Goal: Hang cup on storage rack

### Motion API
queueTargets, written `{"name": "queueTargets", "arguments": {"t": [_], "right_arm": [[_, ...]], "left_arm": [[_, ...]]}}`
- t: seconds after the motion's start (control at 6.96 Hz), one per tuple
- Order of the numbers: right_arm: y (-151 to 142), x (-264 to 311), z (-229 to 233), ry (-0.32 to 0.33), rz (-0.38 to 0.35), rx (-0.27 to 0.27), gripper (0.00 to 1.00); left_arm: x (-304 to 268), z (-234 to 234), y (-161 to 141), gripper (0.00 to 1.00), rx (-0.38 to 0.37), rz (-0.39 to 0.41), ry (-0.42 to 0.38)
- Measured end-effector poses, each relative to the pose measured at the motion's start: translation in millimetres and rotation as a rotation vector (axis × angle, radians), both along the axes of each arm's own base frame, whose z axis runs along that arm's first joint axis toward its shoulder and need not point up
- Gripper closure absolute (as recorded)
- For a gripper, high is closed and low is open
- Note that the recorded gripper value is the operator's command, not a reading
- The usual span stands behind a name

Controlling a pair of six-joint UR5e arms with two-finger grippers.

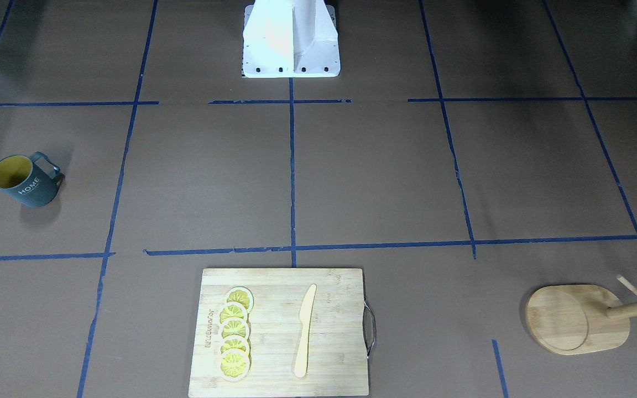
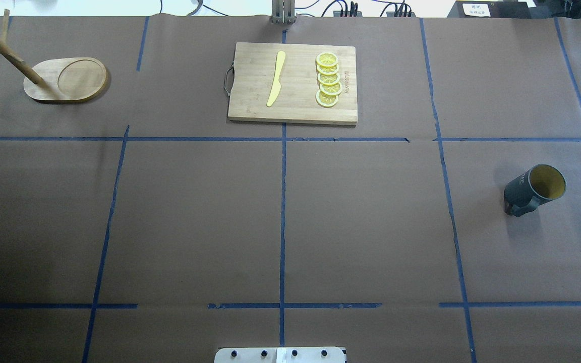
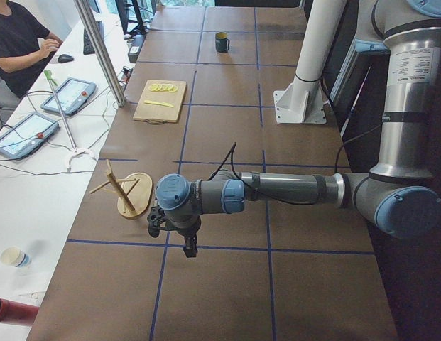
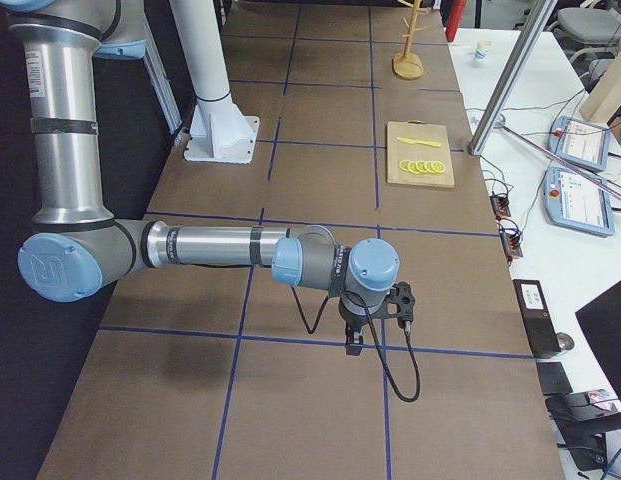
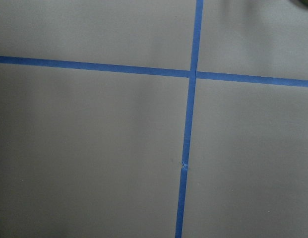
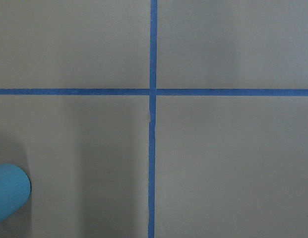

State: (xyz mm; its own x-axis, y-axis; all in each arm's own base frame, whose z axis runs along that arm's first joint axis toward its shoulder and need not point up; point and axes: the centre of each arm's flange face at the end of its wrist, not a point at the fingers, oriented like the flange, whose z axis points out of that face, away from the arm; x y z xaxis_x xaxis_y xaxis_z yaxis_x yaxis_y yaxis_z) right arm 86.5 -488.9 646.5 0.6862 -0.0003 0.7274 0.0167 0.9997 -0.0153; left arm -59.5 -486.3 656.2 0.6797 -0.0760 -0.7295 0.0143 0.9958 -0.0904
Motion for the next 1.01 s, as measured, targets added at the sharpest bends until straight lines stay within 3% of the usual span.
{"name": "queueTargets", "arguments": {"t": [1.01], "right_arm": [[-7.1,0.0,-9.1,0.003,0.014,0.005,0.00]], "left_arm": [[-0.2,-1.2,-1.8,0.00,0.007,-0.001,-0.003]]}}
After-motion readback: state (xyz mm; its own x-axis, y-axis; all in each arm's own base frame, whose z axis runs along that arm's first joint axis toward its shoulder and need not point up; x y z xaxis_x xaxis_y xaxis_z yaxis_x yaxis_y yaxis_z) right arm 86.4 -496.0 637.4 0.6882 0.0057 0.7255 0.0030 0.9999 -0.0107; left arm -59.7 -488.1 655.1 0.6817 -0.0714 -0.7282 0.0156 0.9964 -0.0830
